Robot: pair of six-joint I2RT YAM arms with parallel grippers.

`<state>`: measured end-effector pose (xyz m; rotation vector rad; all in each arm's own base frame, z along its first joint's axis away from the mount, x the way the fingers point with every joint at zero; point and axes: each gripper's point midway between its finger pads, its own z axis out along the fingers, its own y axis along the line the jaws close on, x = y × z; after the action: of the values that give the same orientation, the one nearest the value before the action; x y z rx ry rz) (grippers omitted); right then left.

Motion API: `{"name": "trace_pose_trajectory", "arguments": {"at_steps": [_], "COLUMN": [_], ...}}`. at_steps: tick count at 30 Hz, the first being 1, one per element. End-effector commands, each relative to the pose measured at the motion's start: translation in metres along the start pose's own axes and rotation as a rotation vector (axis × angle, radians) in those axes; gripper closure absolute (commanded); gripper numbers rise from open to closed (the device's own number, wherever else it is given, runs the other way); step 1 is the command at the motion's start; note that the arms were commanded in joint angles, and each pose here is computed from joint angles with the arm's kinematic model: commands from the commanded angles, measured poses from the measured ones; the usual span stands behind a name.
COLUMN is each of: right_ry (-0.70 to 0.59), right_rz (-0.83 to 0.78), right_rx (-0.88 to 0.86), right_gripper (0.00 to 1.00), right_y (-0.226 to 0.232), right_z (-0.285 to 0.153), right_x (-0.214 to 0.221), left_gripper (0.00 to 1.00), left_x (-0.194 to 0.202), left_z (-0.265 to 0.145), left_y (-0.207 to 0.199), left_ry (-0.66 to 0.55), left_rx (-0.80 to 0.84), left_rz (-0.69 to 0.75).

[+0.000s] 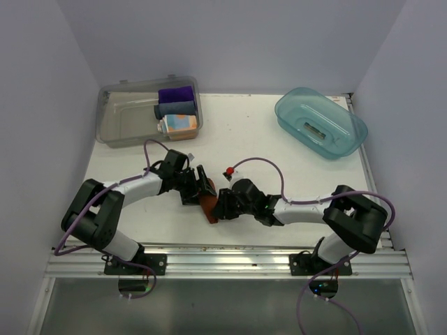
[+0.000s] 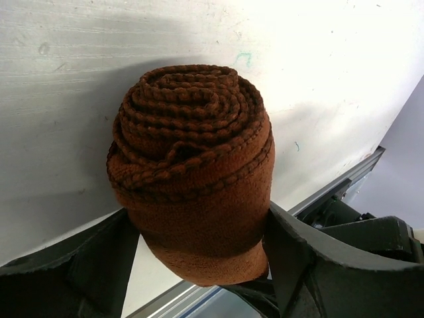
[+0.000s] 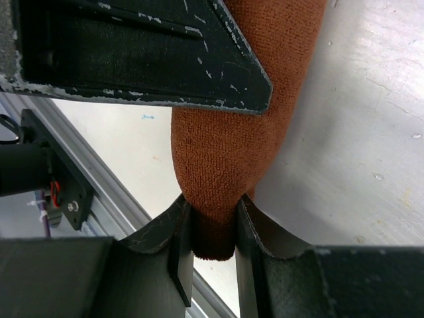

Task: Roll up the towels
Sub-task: Roll the towel, then place the rolled towel into the container

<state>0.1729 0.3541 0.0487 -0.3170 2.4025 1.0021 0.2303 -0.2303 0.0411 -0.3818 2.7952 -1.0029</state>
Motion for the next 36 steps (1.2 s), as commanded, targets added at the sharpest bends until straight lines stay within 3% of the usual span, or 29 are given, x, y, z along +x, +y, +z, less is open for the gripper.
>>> {"name": "trace_pose_trajectory", "arguments": {"at_steps": [1, 9, 18, 20, 21, 22, 24, 25, 27, 29, 36], "right_ry": [0.011, 0.023, 0.039, 0.040, 0.041, 0.042, 0.045, 0.044, 0.035, 0.040, -0.059], "right_rz": [0.054, 0.097, 0.122, 0.123, 0.124, 0.126, 0.126, 0.126, 0.119, 0.089, -0.011], "right_rx": [-0.068, -0.111, -0.125, -0.126, -0.126, -0.126, -0.123, -0.122, -0.106, -0.048, 0.104], "right_gripper": [0.84, 0.85, 0.85, 0.85, 0.84, 0.82, 0.74, 0.55, 0.30, 0.23, 0.15], "right_y": [0.009, 0.010, 0.007, 0.006, 0.007, 0.006, 0.005, 0.005, 0.004, -0.003, -0.024], "right_z": [0.001, 0.004, 0.007, 0.008, 0.007, 0.008, 0.007, 0.007, 0.003, -0.003, -0.057], "right_x": [0.002, 0.003, 0.009, 0.009, 0.009, 0.010, 0.010, 0.009, 0.006, 0.004, -0.021], "left_gripper": [0.25, 0.28, 0.22, 0.31, 0.45, 0.50, 0.63, 0.65, 0.70, 0.71, 0.73], "left_x": [-0.010, -0.012, -0.012, -0.013, -0.013, -0.014, -0.014, -0.014, -0.016, -0.019, -0.023], "left_z": [-0.002, 0.000, 0.003, 0.005, 0.006, 0.006, 0.007, 0.007, 0.005, 0.002, -0.006], "left_y": [-0.017, -0.015, -0.011, -0.010, -0.010, -0.010, -0.011, -0.012, -0.014, -0.018, -0.025], "left_ry": [-0.025, -0.028, -0.031, -0.030, -0.030, -0.031, -0.027, -0.028, -0.033, -0.044, -0.055], "left_rx": [0.038, 0.026, 0.014, 0.011, 0.013, 0.012, 0.014, 0.015, 0.012, 0.015, 0.005], "left_rz": [0.022, 0.021, 0.023, 0.020, 0.018, 0.018, 0.016, 0.016, 0.017, 0.023, 0.023]}}
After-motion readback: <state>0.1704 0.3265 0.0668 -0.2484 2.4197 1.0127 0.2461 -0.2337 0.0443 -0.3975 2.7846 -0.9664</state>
